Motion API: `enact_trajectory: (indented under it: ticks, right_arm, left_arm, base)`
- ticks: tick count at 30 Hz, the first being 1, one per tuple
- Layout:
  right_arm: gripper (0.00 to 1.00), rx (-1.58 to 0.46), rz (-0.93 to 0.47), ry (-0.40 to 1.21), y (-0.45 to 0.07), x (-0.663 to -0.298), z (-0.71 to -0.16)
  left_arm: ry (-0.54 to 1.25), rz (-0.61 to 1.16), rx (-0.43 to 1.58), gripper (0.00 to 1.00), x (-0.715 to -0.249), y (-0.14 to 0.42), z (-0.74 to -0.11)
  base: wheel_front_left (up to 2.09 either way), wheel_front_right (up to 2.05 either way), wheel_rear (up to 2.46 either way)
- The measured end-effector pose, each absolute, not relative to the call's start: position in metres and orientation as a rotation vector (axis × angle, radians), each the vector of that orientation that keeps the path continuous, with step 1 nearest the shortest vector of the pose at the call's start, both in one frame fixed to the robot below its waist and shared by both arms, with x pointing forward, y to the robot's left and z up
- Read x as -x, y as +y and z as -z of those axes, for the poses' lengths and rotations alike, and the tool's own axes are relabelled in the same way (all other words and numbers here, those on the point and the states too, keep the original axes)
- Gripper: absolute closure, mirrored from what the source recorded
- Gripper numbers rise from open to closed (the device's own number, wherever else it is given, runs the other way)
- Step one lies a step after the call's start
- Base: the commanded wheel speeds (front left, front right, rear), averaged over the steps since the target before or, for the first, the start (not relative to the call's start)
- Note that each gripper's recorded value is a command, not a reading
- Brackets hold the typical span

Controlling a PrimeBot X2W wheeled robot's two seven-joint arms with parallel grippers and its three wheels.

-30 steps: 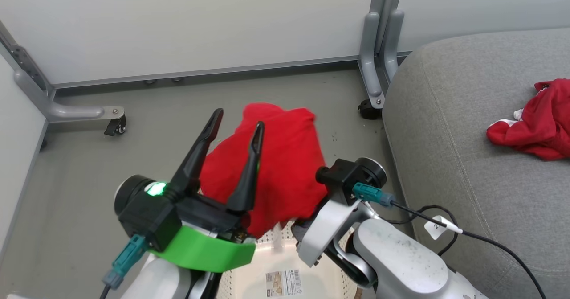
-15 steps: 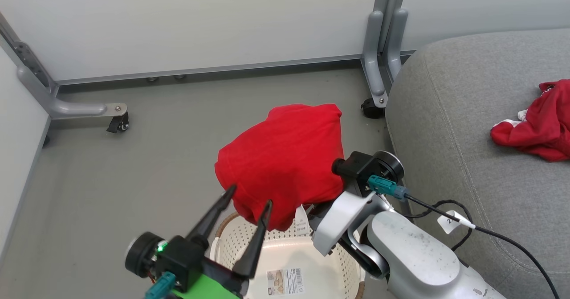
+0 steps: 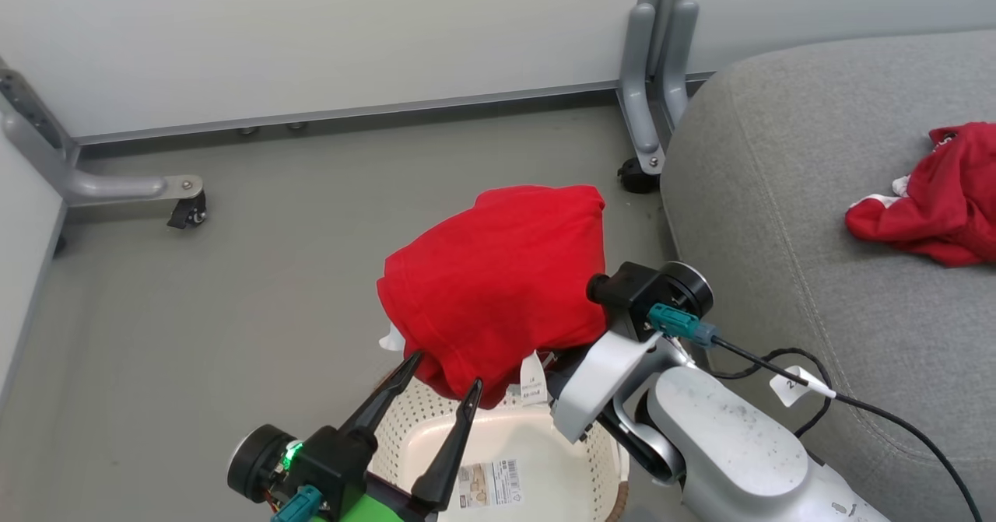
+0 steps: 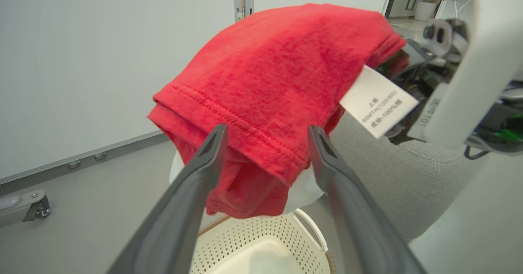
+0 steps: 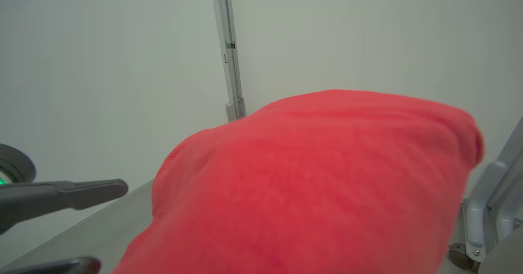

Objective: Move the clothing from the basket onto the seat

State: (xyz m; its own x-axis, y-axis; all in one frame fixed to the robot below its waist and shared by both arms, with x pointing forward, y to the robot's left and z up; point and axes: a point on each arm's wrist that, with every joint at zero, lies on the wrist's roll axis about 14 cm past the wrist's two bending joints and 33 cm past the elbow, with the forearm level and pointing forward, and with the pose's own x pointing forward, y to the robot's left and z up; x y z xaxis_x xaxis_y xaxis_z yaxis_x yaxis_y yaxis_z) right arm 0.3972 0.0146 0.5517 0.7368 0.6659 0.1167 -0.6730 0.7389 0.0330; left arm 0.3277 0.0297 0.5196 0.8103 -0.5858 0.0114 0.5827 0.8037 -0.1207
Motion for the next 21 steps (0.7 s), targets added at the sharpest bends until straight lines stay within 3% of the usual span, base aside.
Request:
enact_trajectory:
  ticks: [7, 21]
  right_arm:
    - [1.0, -0.075, -0.651, -0.083, -0.014, -0.406, -0.545]
    - [1.0, -0.076, -0.325, -0.053, -0.127, -0.425, -0.527]
  left_arm:
    - [0.038, 0.699, 0.107, 0.0, -0.336, 0.011, -0.517]
    - [0.088, 0.974, 0.072, 0.0, -0.352, -0.06, -0.501]
  base:
    - [0.0, 0.0, 0.0]
    - [0.0, 0.0, 0.0]
